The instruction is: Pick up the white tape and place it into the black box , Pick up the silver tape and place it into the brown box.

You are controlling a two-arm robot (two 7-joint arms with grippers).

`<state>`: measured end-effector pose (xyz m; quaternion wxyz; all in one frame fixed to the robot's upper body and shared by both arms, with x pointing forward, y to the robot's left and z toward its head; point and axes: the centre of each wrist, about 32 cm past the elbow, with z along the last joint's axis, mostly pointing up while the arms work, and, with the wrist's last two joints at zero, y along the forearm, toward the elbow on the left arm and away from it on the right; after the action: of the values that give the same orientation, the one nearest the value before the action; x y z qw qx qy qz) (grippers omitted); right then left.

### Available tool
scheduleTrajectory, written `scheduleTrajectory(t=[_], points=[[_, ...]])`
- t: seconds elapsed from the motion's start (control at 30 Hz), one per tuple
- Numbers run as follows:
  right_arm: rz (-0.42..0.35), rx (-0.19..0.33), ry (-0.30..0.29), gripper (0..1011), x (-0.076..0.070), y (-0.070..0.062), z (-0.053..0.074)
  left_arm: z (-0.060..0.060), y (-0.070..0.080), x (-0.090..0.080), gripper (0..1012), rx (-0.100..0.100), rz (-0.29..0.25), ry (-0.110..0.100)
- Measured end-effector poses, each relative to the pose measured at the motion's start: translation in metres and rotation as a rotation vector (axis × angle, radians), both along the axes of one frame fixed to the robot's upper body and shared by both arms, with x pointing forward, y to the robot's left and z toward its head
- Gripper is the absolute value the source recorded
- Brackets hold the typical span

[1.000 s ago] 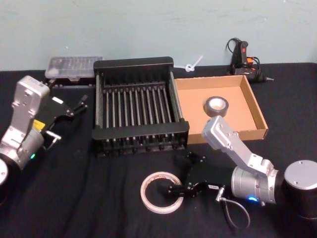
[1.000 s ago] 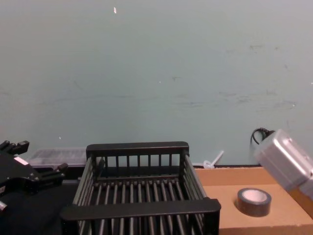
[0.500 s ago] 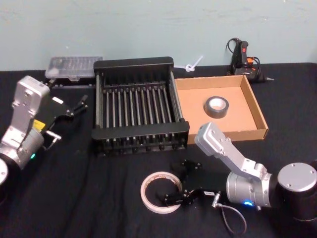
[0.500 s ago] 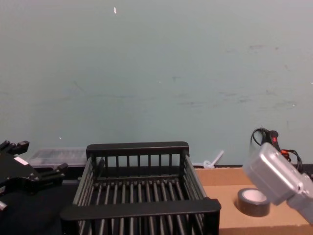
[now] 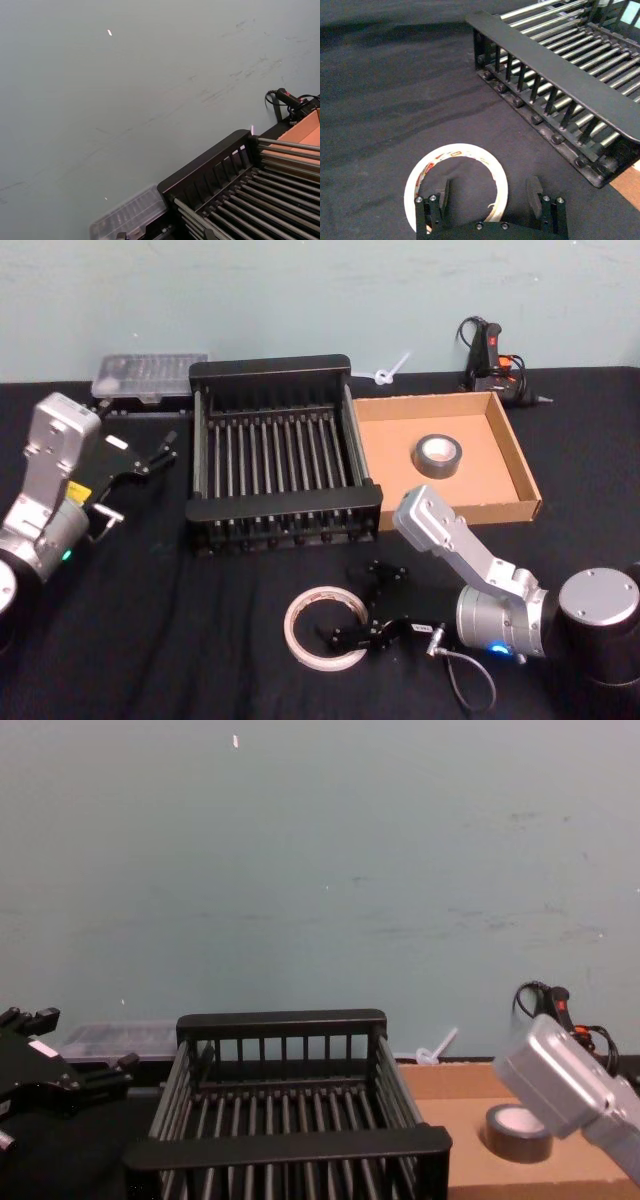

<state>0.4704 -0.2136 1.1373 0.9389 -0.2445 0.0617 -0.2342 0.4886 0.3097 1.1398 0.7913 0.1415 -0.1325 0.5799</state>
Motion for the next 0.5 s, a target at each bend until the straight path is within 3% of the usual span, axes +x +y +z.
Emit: scheduleTrajectory(t=[0.5], points=[[-0.029, -0.006, -0.026, 1003, 0.0018, 0.0001, -0.0003, 0.0000, 0.0000, 0.0000, 1001, 0.000, 0.000, 0.000]])
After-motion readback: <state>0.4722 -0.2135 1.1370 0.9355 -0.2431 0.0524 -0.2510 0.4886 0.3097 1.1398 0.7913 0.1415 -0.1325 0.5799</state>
